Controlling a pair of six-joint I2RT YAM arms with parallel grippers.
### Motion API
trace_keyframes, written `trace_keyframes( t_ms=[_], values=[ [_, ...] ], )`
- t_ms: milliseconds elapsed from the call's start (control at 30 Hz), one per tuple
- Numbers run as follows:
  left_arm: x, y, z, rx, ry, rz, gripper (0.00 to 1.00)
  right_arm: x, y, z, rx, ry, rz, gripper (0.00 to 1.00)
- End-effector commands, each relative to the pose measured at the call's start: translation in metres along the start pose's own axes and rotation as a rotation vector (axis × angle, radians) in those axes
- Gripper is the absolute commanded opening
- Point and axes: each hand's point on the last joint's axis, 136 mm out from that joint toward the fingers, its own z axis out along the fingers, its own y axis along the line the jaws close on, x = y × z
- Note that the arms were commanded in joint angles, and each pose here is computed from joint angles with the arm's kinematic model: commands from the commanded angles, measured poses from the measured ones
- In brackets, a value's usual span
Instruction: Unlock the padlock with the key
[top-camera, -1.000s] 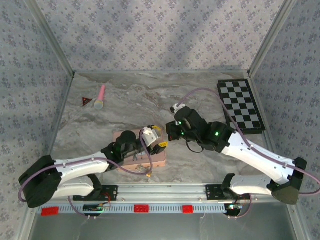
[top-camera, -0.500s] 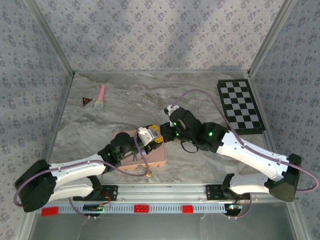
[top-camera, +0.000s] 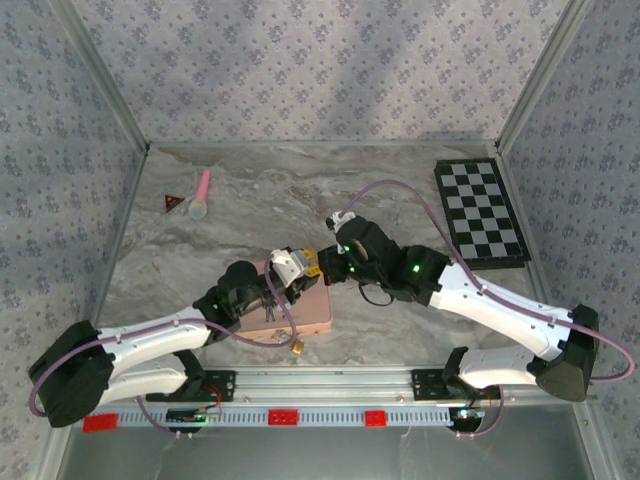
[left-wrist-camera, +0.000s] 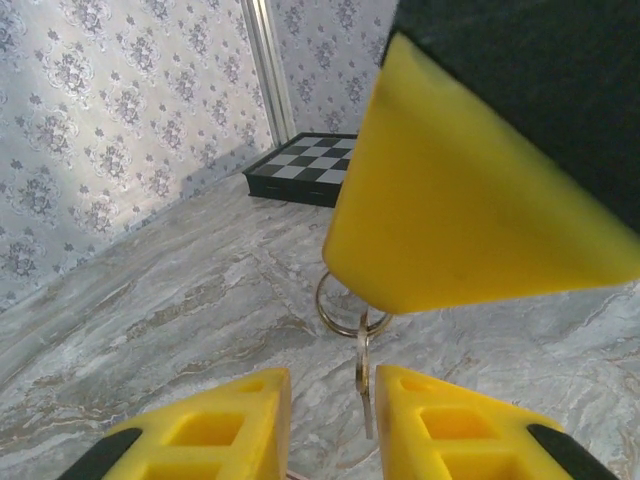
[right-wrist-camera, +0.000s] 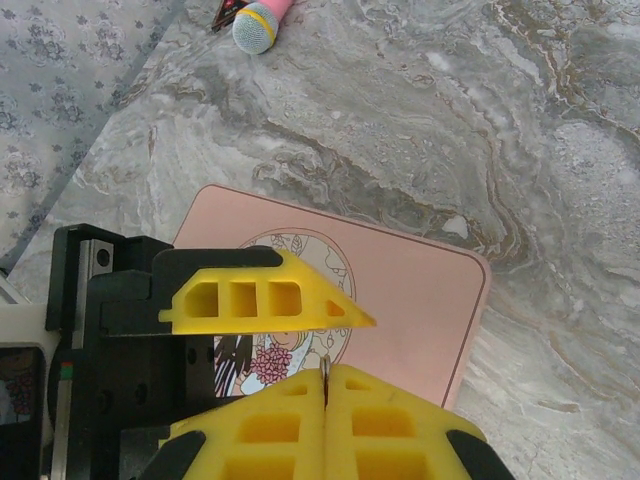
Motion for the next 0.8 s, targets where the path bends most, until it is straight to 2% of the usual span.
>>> trace_keyframes(
  t_ms=[0, 67, 267, 767],
  values=[
    [-0.015, -0.001, -0.003, 0.018, -0.048, -0.018, 0.23, -0.003, -0.001, -0.001, 0.004, -0.019, 0.002, 0.0],
    [-0.013, -0.001, -0.002, 0.029, -0.036, -0.018, 0.19, -0.003, -0.001, -0.001, 0.004, -0.022, 0.003, 0.0],
    [-0.012, -0.002, -0.002, 0.037, -0.032, -0.019, 0.18, -0.006, 0.0, -0.002, 0.001, -0.034, 0.005, 0.0],
    [-0.009, 0.003, -0.004, 0.012, -0.009, 0.019, 0.02, -0.003, -0.012, -0.001, 0.041, -0.037, 0.037, 0.0]
  ],
)
